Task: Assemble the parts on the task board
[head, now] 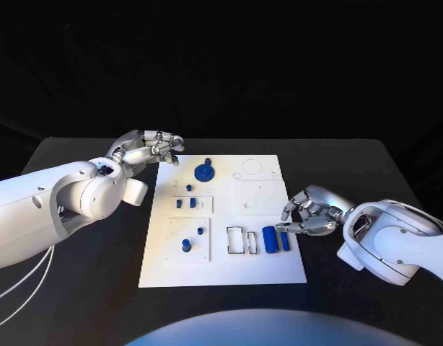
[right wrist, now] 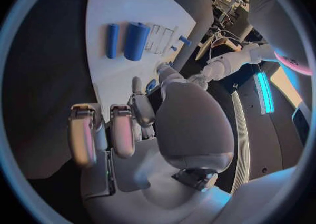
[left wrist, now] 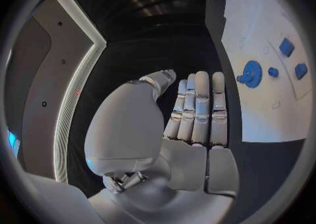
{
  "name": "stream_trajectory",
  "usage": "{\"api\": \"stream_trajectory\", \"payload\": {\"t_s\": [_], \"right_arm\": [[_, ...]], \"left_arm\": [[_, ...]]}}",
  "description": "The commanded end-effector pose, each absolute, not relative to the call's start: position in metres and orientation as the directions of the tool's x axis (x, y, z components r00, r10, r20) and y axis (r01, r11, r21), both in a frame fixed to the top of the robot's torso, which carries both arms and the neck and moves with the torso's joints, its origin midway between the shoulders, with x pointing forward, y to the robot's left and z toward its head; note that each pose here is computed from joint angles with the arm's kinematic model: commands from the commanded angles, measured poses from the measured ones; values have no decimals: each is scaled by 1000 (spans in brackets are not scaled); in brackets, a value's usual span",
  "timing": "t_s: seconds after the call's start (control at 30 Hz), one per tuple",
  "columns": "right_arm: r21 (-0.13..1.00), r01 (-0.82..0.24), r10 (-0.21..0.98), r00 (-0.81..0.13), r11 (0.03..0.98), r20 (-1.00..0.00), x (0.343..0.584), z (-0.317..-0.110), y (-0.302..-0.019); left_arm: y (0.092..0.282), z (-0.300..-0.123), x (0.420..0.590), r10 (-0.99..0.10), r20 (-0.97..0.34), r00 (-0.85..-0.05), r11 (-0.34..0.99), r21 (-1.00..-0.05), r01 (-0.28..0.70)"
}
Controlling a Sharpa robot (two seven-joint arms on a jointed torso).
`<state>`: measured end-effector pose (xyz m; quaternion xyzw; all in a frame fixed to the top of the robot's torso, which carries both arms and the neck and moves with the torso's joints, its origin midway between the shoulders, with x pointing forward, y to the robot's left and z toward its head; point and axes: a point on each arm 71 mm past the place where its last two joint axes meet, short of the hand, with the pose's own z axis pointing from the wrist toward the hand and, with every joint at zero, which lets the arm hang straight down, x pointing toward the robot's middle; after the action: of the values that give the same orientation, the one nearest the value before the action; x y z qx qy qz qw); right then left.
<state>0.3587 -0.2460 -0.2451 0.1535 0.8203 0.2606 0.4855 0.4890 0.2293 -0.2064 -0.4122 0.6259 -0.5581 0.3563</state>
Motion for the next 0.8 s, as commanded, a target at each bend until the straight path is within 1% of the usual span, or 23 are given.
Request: {"api": "stream_trajectory", "payload": {"t_s": [0.03, 0.13, 0.33, 0.8], "right_arm": [[486, 7, 431, -475, 874, -767, 356, -249, -248], [466, 1, 411, -475, 885, -778, 353, -251, -245], [474, -8, 413, -479, 880, -774, 352, -256, -236], [462, -11, 387, -529, 887, -755, 350, -274, -221]], "left_arm": [[227, -206, 488, -909, 23, -416, 26, -993, -112], [227, -207, 488, -909, 24, -417, 26, -993, -113], [227, -207, 488, -909, 24, -416, 26, -993, -113], [228, -208, 488, -908, 23, -417, 27, -993, -114]]}}
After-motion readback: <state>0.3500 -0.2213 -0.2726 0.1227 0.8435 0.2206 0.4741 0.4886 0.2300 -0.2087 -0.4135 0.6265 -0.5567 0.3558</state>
